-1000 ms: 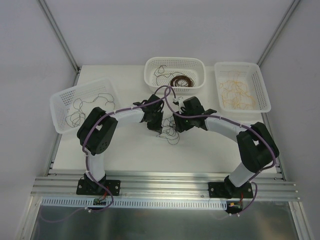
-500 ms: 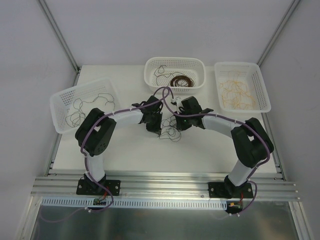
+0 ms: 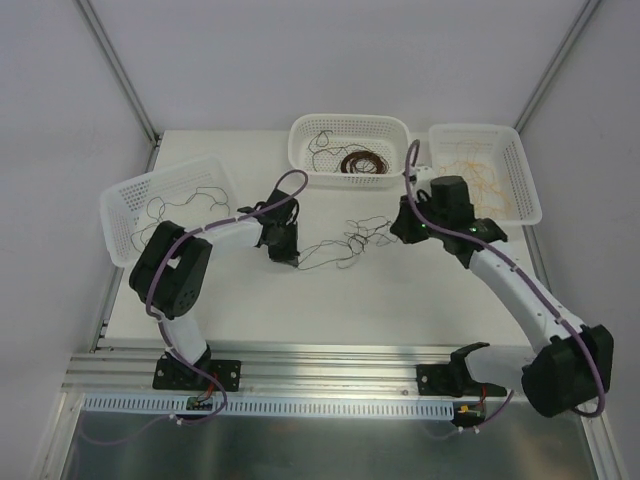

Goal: Untangle the cables

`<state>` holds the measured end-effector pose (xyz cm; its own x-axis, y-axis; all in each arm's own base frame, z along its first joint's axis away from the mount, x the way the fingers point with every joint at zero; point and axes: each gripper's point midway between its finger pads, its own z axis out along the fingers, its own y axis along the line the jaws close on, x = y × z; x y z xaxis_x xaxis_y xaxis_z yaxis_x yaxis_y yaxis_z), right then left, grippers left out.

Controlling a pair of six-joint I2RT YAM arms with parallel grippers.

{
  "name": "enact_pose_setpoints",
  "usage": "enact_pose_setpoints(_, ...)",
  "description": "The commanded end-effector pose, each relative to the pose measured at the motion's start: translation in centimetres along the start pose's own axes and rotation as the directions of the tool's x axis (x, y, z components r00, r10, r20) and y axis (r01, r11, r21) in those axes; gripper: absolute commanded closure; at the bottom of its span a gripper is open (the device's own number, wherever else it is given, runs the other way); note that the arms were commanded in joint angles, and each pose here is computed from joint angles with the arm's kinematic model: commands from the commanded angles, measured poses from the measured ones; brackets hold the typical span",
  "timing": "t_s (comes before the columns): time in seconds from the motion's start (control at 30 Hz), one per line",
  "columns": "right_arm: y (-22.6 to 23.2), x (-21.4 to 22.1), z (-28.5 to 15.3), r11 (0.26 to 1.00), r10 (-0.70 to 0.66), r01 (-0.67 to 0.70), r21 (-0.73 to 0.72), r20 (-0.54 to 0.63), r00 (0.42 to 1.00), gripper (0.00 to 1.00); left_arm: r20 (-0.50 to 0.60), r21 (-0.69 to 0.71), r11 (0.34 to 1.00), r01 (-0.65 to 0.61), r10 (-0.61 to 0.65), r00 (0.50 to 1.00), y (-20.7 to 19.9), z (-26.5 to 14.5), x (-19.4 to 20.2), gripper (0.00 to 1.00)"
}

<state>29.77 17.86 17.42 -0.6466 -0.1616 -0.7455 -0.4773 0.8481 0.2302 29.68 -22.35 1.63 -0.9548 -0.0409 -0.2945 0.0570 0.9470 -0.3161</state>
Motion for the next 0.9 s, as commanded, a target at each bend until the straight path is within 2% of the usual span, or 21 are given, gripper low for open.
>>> enact_pose_setpoints(0.0,-0.6,-4.2,-6.1,0.996,0.089,-0.090,0.007,0.135,0.987,0.99,0.006,-0.112,0.993,0.045,-0.045,0.999,3.7,-1.5,0.5,1.00)
enact_pose_setpoints(0.3,0.6,-10.4,-16.0,0.991,0.127,-0.129,-0.021,0.388,0.913,0.99,0.093,-0.175,0.982,0.076,-0.060,0.994,6.1,-4.2,-1.1,1.00)
enact_pose_setpoints(0.47,2.4,-13.8,-21.5,0.996,0.089,-0.088,-0.027,0.532,0.842,0.99,0.071,-0.233,0.970,0.072,-0.057,0.996,7.7,-4.2,-0.4,1.00)
enact_pose_setpoints(0.67,3.9,-16.2,-26.5,0.999,0.032,-0.039,-0.004,0.634,0.773,0.99,0.045,-0.275,0.959,0.074,-0.064,0.997,8.9,-3.9,0.9,1.00)
enact_pose_setpoints(0.87,4.1,-16.9,-28.7,0.999,-0.003,-0.029,0.035,0.679,0.734,0.99,0.049,-0.297,0.953,0.060,-0.048,0.998,9.5,-4.1,1.0,1.00)
